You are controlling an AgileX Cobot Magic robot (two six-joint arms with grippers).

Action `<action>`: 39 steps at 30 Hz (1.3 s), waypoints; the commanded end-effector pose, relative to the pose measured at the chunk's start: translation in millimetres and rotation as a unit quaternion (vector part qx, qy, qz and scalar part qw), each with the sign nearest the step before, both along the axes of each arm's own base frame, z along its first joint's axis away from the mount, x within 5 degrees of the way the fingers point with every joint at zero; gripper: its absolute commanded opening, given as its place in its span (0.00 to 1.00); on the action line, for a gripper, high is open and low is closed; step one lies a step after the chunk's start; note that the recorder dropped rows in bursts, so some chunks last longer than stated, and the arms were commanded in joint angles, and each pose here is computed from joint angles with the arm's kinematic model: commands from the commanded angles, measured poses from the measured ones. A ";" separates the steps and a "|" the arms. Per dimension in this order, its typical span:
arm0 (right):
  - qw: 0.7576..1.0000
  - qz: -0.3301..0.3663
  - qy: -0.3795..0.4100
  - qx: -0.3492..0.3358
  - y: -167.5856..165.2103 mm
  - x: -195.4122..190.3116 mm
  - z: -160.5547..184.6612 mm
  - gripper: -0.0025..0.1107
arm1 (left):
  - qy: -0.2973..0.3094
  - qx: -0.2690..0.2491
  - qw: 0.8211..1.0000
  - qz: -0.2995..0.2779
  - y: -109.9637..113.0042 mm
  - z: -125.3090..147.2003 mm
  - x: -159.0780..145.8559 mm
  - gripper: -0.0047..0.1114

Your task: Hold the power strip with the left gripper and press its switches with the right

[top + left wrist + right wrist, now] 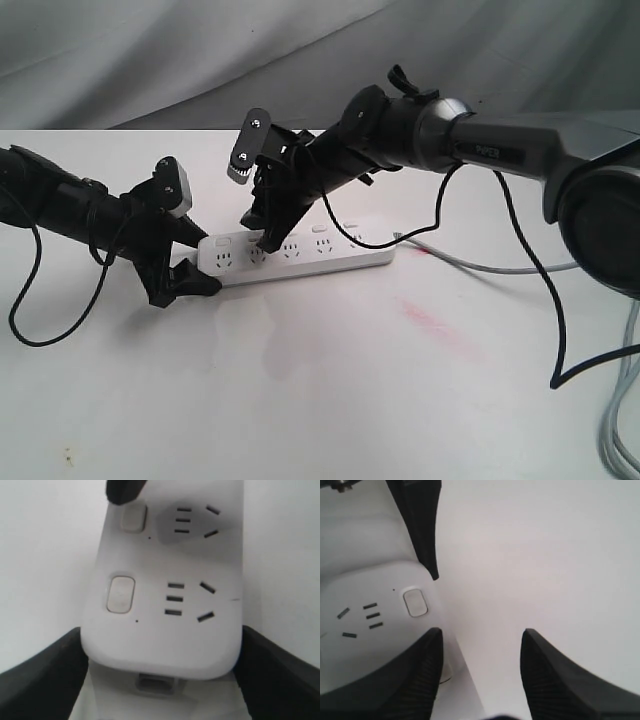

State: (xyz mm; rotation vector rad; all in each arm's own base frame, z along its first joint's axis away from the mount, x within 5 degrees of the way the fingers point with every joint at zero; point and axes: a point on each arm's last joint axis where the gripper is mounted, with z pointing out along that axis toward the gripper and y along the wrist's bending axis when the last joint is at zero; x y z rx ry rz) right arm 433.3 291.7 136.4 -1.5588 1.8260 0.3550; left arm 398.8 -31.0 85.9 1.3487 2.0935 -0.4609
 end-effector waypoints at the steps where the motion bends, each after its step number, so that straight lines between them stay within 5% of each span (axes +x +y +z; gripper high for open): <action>1: 1.000 -0.007 0.005 -0.006 -4.6 1.6 -7.3 0.42 | -0.001 0.012 1.000 -0.009 1.3 -4.0 -0.4 0.54; 39: 0.999 0.006 0.033 -0.032 -5.7 -0.7 -40.1 0.42 | -0.001 0.012 1.000 -0.009 1.3 -4.0 -0.4 0.54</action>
